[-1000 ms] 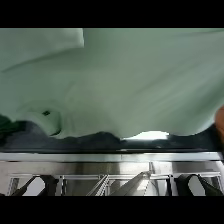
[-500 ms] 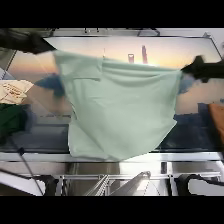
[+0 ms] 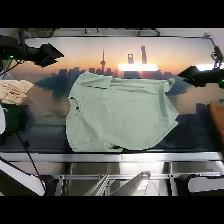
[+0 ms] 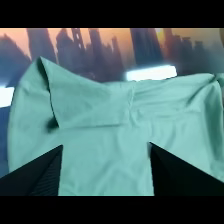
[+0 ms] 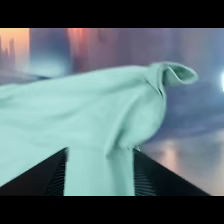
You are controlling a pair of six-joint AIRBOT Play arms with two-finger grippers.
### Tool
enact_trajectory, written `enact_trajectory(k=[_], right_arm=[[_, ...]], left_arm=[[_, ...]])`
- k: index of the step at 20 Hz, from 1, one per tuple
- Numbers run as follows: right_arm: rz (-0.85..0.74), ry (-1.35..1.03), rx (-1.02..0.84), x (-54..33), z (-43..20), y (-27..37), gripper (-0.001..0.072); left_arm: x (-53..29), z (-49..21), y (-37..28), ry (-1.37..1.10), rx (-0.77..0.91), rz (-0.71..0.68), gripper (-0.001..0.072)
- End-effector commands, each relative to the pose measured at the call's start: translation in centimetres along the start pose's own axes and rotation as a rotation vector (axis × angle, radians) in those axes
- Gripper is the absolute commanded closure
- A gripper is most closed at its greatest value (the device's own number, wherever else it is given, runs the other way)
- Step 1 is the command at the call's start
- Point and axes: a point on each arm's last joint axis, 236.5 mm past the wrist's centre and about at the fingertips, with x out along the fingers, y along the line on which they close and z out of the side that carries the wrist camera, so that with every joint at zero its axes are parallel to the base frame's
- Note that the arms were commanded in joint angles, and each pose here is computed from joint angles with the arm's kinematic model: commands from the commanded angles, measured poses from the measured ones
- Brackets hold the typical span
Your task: Fold the shirts.
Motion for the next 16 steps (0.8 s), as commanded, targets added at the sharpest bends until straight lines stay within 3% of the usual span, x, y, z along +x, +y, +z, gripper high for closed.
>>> enact_trajectory(k=[1, 3, 4, 5, 11, 16], right_arm=[[0.072, 0.191, 0.074, -4.2, -5.9, -1.8, 0.0283], [0.1, 0.254, 0.185, -5.4, -10.5, -3.3, 0.0285], [0.094, 0.259, 0.226, -5.8, -12.4, -4.2, 0.0335], [0.071, 0.261, 0.27, -6.3, -14.4, -5.3, 0.0451], [-0.022, 0.252, 0.47, -5.1, -21.4, -9.4, 0.046], [-0.061, 0.279, 0.447, -2.4, -24.1, -9.2, 0.046]], left_arm=[[-3.6, -6.4, -2.0, 0.21, -0.089, -0.093, 0.0226], [-3.9, -11.4, -3.4, 0.308, -0.142, -0.135, 0.0227], [-3.9, -13.5, -4.0, 0.325, -0.162, -0.144, 0.0227], [-3.9, -15.6, -4.5, 0.328, -0.175, -0.147, 0.0227], [-4.7, -25.6, -5.5, 0.313, -0.31, -0.113, 0.0227], [-6.5, -28.4, -6.0, 0.238, -0.339, -0.08, 0.0227]])
